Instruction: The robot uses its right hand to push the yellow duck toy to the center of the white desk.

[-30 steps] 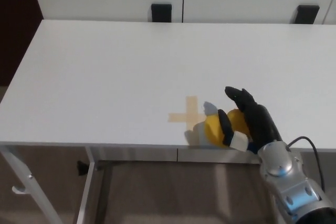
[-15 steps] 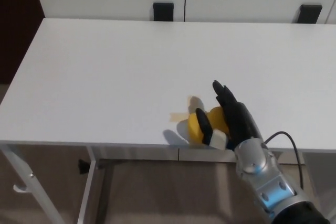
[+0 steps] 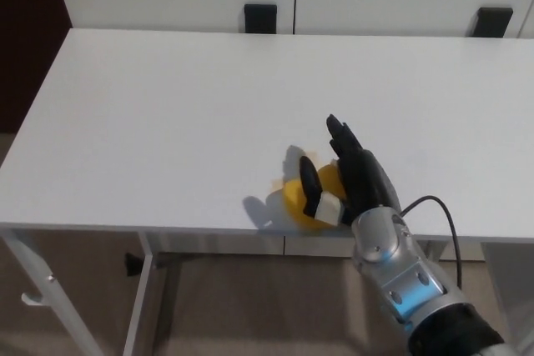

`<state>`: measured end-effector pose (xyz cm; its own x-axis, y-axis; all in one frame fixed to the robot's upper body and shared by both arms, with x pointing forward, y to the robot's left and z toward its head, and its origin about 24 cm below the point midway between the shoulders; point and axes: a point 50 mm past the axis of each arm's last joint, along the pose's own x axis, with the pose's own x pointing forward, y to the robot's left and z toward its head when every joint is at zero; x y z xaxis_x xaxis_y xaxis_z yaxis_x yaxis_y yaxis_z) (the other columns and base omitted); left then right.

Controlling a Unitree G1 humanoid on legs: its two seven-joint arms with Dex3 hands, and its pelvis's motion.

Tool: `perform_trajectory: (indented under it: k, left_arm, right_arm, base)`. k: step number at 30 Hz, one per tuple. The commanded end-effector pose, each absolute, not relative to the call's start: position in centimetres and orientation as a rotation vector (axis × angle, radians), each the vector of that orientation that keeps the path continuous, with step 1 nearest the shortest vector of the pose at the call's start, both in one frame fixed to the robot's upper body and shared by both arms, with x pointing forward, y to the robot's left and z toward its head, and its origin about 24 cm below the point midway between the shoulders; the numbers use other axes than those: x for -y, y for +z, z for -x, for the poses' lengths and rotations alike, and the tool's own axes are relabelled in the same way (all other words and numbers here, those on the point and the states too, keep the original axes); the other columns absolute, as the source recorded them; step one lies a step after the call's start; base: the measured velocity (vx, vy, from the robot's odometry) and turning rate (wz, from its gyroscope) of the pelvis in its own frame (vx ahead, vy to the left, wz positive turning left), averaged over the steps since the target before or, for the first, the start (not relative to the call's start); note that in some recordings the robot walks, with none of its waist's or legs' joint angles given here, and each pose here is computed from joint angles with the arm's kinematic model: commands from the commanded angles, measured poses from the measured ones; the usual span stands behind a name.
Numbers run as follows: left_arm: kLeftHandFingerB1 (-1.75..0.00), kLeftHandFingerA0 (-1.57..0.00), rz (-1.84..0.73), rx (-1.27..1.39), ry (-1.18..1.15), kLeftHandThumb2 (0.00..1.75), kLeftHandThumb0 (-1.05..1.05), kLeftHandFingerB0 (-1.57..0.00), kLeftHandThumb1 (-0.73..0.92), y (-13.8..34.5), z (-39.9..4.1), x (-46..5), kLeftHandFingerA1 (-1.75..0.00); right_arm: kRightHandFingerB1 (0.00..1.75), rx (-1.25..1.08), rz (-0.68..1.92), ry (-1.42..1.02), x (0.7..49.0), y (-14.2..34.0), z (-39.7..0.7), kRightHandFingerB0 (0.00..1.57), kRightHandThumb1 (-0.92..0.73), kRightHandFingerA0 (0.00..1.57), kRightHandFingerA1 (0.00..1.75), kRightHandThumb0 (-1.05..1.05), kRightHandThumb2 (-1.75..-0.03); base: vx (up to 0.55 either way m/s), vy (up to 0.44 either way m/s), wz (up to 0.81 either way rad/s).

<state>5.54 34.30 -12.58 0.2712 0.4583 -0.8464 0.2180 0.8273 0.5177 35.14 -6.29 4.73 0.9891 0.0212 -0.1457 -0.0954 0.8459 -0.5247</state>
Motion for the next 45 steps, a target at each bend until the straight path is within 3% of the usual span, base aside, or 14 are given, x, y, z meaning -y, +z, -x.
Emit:
perform_trajectory:
  k: [1, 2, 3, 4, 6, 7, 13, 14, 24, 33, 38, 40, 41, 45]
  left_arm:
    - [-0.67, -0.86, -0.641, -1.278, 0.162, 0.71, -0.15, -0.86, 0.65, -12.6, -5.4, -34.2, -0.74]
    - [-0.67, -0.86, -0.635, -1.280, 0.159, 0.77, -0.13, -0.87, 0.62, -12.6, -5.4, -34.1, -0.75]
    - [-0.67, -0.86, -0.631, -1.281, 0.156, 0.77, -0.13, -0.87, 0.62, -12.6, -5.4, -34.1, -0.75]
    - [-0.69, -0.87, -0.629, -1.281, 0.152, 0.78, -0.13, -0.86, 0.62, -12.6, -5.4, -34.1, -0.77]
    - [-0.69, -0.87, -0.630, -1.282, 0.151, 0.78, -0.13, -0.86, 0.62, -12.6, -5.4, -34.1, -0.77]
    - [-0.64, -0.86, -0.637, -1.283, 0.146, 0.75, -0.14, -0.86, 0.62, -12.6, -5.4, -34.1, -0.73]
    - [-0.64, -0.85, -0.648, -1.280, 0.139, 0.82, -0.13, -0.86, 0.62, -12.5, -5.6, -34.2, -0.72]
    - [-0.69, -0.86, -0.644, -1.279, 0.144, 0.75, -0.16, -0.87, 0.65, -12.5, -5.7, -34.3, -0.78]
    - [-0.73, -0.88, -0.624, -1.278, 0.186, 0.73, -0.16, -0.90, 0.65, -12.4, -5.7, -34.5, -0.84]
    - [-0.73, -0.88, -0.622, -1.277, 0.187, 0.81, -0.13, -0.91, 0.61, -12.3, -5.6, -34.6, -0.85]
    - [-0.69, -0.86, -0.620, -1.282, 0.191, 0.75, -0.15, -0.89, 0.64, -12.4, -5.6, -34.5, -0.84]
    - [-0.70, -0.88, -0.628, -1.281, 0.187, 0.71, -0.16, -0.88, 0.64, -12.3, -5.6, -34.6, -0.84]
    - [-0.66, -0.86, -0.627, -1.284, 0.191, 0.70, -0.15, -0.87, 0.65, -12.3, -5.5, -34.7, -0.78]
    - [-0.64, -0.86, -0.631, -1.285, 0.193, 0.73, -0.15, -0.86, 0.64, -12.2, -5.4, -34.9, -0.78]
  right_arm:
    - [0.04, -0.120, 0.605, 0.053, 5.7, 5.3, -35.4, 0.00, -0.83, 0.00, 0.00, -0.90, -0.96]
    - [0.00, -0.110, 0.621, 0.052, 5.8, 5.5, -35.5, 0.00, -0.92, 0.00, 0.00, -0.89, -0.82]
    - [0.00, -0.103, 0.632, 0.051, 6.0, 5.5, -35.5, 0.00, -0.92, 0.00, 0.00, -0.89, -0.82]
    - [0.05, -0.094, 0.643, 0.047, 6.1, 5.6, -35.6, 0.00, -0.89, 0.00, 0.28, -1.03, -1.23]
    - [0.05, -0.091, 0.645, 0.045, 6.2, 5.6, -35.6, 0.00, -0.89, 0.00, 0.28, -1.03, -1.23]
    - [0.00, -0.097, 0.673, 0.019, 6.8, 5.6, -35.6, 0.00, -0.92, 0.00, 0.00, -0.92, -0.93]
    - [0.00, -0.097, 0.722, -0.036, 8.4, 5.8, -35.8, 0.00, -0.92, 0.00, 0.00, -0.96, -0.95]
    - [0.00, -0.077, 0.724, -0.049, 9.0, 6.1, -35.8, 0.00, -0.92, 0.00, 0.00, -1.01, -0.88]
    - [0.00, 0.058, 0.778, -0.113, 12.2, 8.0, -34.8, 0.00, -0.92, 0.00, 0.00, -1.02, -0.86]
    - [0.00, 0.281, 0.816, -0.220, 16.8, 13.3, -32.9, 0.00, -0.92, 0.00, 0.00, -1.02, -0.85]
    - [0.00, 0.342, 0.795, -0.232, 18.3, 15.6, -31.3, 0.00, -0.92, 0.00, 0.00, -1.02, -0.88]
    - [0.00, 0.350, 0.758, -0.305, 22.5, 18.0, -29.6, 0.00, -0.92, 0.00, 0.00, -0.99, -0.95]
    - [0.08, 0.332, 0.738, -0.341, 25.6, 19.2, -28.3, 0.00, -0.86, 0.00, 0.20, -1.05, -1.17]
    - [0.11, 0.288, 0.736, -0.422, 31.2, 21.3, -25.0, 0.00, -0.85, 0.00, 0.19, -1.05, -1.12]
  base:
    - [0.00, 0.000, 0.00]
    - [0.00, 0.000, 0.00]
    - [0.00, 0.000, 0.00]
    - [0.00, 0.000, 0.00]
    - [0.00, 0.000, 0.00]
    - [0.00, 0.000, 0.00]
    - [0.00, 0.000, 0.00]
    - [0.00, 0.000, 0.00]
    - [0.00, 0.000, 0.00]
    - [0.00, 0.000, 0.00]
    - [0.00, 0.000, 0.00]
    - [0.00, 0.000, 0.00]
    - [0.00, 0.000, 0.00]
    - [0.00, 0.000, 0.02]
